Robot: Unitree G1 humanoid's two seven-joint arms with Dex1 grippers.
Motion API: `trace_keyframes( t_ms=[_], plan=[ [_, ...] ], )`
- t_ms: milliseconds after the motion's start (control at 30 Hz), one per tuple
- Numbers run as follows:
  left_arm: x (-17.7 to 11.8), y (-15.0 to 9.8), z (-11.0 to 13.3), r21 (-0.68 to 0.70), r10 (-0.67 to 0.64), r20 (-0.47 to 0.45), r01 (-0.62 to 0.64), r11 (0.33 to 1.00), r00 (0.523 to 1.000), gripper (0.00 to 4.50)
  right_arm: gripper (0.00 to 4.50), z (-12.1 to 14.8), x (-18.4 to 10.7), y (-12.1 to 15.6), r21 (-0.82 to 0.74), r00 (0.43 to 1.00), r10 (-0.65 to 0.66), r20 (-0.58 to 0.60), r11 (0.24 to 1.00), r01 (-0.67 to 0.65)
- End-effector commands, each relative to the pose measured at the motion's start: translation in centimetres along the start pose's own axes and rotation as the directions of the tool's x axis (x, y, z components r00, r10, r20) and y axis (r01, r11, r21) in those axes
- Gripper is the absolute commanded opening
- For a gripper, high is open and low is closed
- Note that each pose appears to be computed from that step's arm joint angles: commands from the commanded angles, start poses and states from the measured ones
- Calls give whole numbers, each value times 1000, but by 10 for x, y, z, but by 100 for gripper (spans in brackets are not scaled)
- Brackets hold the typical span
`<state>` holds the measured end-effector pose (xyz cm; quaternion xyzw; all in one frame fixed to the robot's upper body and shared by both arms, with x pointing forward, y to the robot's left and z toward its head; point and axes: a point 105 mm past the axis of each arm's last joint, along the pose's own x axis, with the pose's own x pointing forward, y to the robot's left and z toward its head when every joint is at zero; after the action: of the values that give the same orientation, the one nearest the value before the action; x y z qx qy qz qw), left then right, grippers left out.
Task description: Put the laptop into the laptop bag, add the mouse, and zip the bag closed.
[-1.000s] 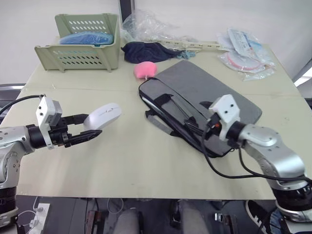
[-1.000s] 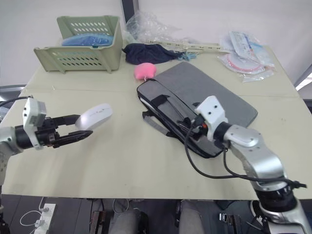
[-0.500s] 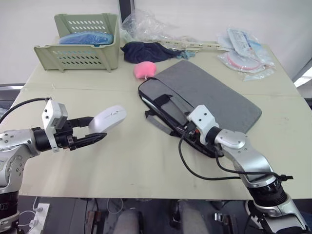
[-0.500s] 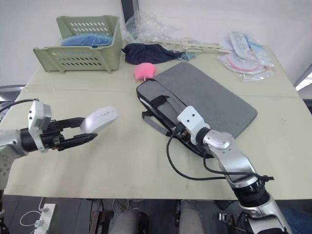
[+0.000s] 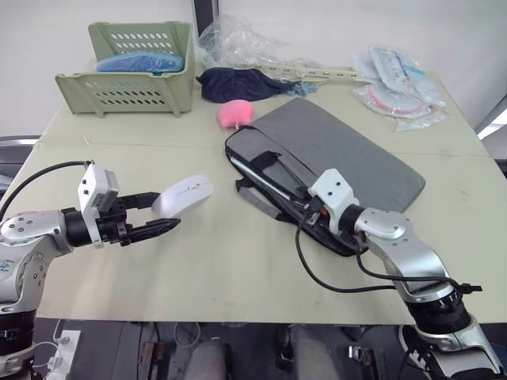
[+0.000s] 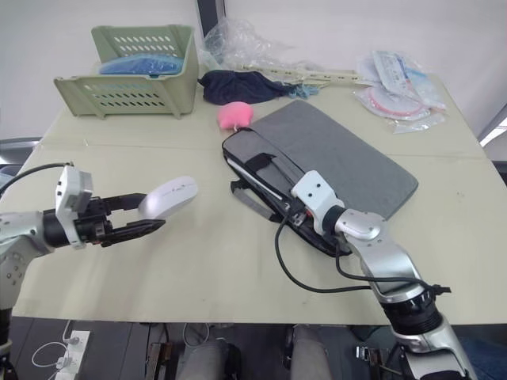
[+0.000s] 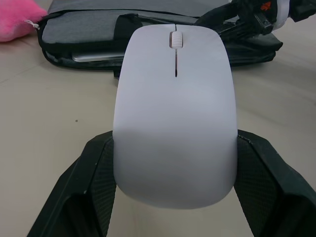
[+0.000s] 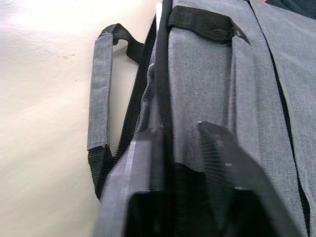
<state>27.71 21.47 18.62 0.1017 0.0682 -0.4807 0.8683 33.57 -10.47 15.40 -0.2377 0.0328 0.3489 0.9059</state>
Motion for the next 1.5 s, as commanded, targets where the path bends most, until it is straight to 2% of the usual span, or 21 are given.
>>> trace_keyframes(
  t_ms=[33,200,300,400,533,833,1167,1500],
  plan=[
    [3,-5,13,53,-22,37,20,998,999,278,4,17,-5,-6,-66,998,-17,55,998,20],
    [5,-7,13,54,-35,38,33,998,999,278,4,19,-4,-1,-57,998,0,67,998,4],
    [10,-11,15,60,-69,38,67,996,997,278,4,30,-5,1,8,993,17,114,1000,-18],
    [22,-19,12,63,-115,29,113,992,993,278,4,47,-7,10,134,982,80,173,986,-104],
    [35,-20,5,45,-137,4,137,990,991,278,4,67,-12,15,177,966,153,207,965,-191],
    [80,-15,-3,29,-132,-35,133,991,991,278,4,98,-11,21,244,949,182,259,938,-246],
    [128,-5,5,97,-65,-28,67,993,998,278,4,105,-10,32,312,939,180,292,910,-271],
    [177,-7,22,156,-19,42,12,988,999,278,4,104,-9,29,347,947,138,290,907,-238]
  ],
)
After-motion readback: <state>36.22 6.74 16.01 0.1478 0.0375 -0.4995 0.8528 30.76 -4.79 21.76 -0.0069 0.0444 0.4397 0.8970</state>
